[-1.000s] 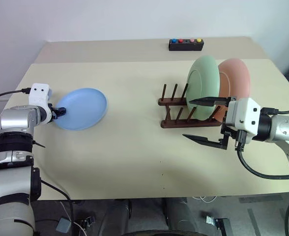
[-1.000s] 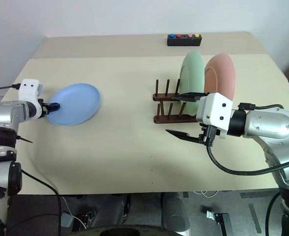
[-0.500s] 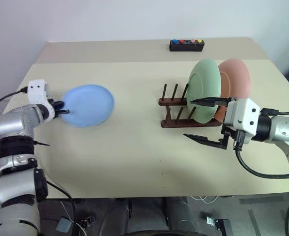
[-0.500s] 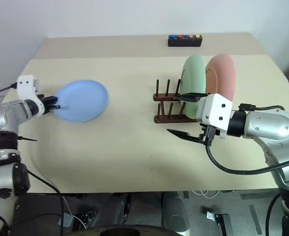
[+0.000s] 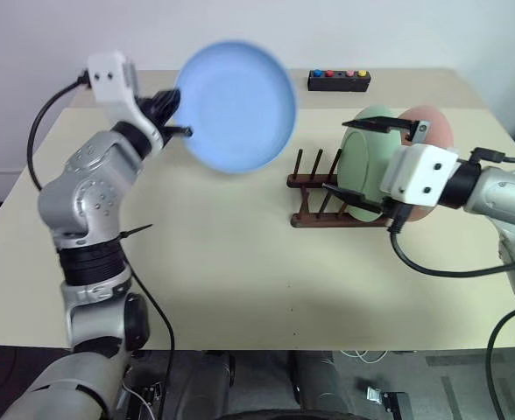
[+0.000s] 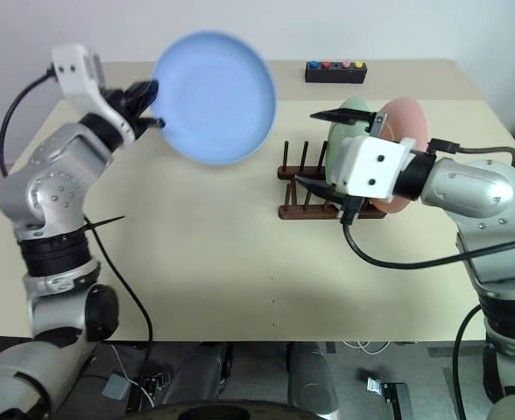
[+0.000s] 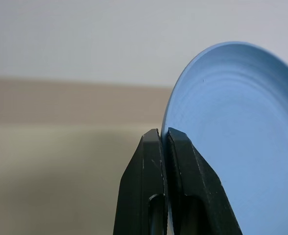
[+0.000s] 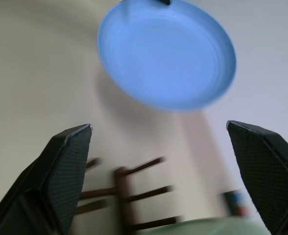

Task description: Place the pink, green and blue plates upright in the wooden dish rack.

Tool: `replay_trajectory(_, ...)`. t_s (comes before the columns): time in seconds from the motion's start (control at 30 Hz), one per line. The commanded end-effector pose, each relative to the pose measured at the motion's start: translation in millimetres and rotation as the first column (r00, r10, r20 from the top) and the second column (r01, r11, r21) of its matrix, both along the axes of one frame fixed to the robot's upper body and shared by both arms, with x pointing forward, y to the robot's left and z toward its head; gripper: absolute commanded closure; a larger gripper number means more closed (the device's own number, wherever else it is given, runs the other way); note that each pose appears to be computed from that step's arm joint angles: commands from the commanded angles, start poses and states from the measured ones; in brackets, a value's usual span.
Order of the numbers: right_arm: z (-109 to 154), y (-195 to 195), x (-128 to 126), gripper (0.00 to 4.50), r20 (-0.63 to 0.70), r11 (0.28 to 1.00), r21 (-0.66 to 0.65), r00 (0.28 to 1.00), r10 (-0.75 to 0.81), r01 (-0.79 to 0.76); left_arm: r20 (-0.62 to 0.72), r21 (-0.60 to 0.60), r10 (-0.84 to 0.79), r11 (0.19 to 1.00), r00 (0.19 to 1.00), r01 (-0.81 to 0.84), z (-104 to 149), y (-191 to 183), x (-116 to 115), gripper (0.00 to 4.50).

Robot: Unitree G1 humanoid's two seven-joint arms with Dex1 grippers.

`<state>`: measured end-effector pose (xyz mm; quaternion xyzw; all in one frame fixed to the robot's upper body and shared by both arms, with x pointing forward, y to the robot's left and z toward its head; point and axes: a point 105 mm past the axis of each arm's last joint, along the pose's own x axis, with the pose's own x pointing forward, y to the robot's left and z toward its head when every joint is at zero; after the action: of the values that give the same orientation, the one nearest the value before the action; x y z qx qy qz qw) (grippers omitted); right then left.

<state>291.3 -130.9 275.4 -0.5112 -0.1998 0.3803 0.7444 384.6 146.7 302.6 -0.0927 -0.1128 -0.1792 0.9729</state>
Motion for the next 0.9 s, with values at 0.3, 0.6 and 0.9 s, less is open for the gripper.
replay_trajectory(0.3, 11.9, 25.9, 15.9, 0.00, 0.293, 0.995, -0.102, 0.956, 0.025, 0.005, 0.157, -0.032, -0.052, 0.998, 0.986, 0.058, 49.5, -51.2, -27.0, 4.45)
replay_trajectory(0.6, -2.6, 36.7, 25.6, 0.54, 0.305, 0.988, -0.156, 0.951, 0.050, -0.002, 0.142, -0.021, -0.087, 0.996, 0.986, 0.091, 45.1, -56.0, -31.5, 4.50)
replay_trajectory(0.9, -6.1, 41.0, 29.8, 4.43, 0.312, 0.986, -0.166, 0.949, 0.052, 0.001, 0.127, -0.010, -0.120, 0.993, 0.985, 0.122, 40.5, -61.9, -34.8, 4.50)
